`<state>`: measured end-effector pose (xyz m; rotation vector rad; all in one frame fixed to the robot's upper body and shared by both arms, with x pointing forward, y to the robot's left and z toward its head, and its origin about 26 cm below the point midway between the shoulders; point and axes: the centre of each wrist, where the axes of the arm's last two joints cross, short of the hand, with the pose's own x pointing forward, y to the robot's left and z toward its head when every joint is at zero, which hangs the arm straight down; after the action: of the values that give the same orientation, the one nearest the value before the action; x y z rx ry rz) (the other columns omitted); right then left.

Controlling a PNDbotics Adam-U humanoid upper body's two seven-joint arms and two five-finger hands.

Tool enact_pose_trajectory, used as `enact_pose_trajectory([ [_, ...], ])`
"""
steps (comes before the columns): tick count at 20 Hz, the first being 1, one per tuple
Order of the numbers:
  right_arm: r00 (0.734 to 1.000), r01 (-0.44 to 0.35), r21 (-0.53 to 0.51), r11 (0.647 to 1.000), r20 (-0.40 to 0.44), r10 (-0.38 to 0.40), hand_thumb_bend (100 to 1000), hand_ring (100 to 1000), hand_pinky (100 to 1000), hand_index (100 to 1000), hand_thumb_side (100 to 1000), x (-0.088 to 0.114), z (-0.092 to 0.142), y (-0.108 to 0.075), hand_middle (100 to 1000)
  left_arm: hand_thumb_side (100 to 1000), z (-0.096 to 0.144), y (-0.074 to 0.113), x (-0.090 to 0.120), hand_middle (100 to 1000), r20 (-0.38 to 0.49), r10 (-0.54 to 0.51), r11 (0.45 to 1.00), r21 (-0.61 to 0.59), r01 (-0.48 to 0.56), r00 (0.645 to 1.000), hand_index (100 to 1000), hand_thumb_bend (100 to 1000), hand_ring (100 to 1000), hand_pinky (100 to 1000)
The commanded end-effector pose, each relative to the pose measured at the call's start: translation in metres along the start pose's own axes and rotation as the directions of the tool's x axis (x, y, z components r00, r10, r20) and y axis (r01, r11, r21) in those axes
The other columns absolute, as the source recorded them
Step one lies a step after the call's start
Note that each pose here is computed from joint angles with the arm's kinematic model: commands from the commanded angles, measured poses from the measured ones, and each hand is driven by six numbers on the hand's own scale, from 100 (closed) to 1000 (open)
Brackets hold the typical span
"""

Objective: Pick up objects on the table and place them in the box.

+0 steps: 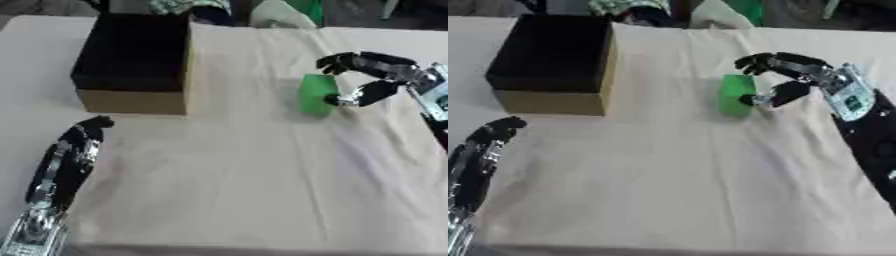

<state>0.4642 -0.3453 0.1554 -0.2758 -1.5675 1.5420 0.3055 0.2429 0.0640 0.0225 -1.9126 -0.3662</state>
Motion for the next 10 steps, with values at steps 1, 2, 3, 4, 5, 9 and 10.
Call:
enact_pose_trajectory([
  [1,0.962,-0.235,0.232,0.944,0.196,0.191,415,906,900,980,494,0.0006,0.0041,-0.0108,911,686,-0.0029,0.0024,0.0054,722,0.020,-0.011,1.000,-0.006,0.011,1.000,796,100,989,1000],
  [2,0.961,-0.238,0.234,0.943,0.194,0.195,415,903,899,980,497,0.0004,0.0036,-0.0102,908,686,-0.0031,0.0024,0.0055,722,0.021,-0.011,1.000,-0.006,0.011,1.000,796,100,990,1000],
  [3,0.961,-0.241,0.236,0.942,0.192,0.198,415,901,898,979,498,0.0001,0.0030,-0.0096,905,686,-0.0032,0.0024,0.0056,722,0.021,-0.010,1.000,-0.007,0.011,1.000,796,100,990,1000],
  [4,0.961,-0.243,0.237,0.941,0.190,0.200,418,901,898,978,498,-0.0002,0.0025,-0.0090,904,686,-0.0033,0.0024,0.0057,721,0.022,-0.010,1.000,-0.007,0.010,1.000,795,100,990,1000],
  [5,0.961,-0.244,0.239,0.940,0.188,0.202,419,901,898,978,498,-0.0005,0.0018,-0.0084,904,686,-0.0035,0.0023,0.0058,721,0.022,-0.010,1.000,-0.007,0.010,1.000,795,100,990,1000],
  [9,0.962,-0.246,0.244,0.938,0.180,0.206,425,899,897,977,500,-0.0018,-0.0008,-0.0055,901,686,-0.0039,0.0022,0.0061,721,0.023,-0.009,1.000,-0.008,0.010,1.000,795,100,991,1000],
  [10,0.962,-0.246,0.244,0.938,0.177,0.206,425,898,897,976,499,-0.0022,-0.0014,-0.0046,898,687,-0.0040,0.0021,0.0061,721,0.024,-0.009,1.000,-0.009,0.009,1.000,795,100,991,1000],
])
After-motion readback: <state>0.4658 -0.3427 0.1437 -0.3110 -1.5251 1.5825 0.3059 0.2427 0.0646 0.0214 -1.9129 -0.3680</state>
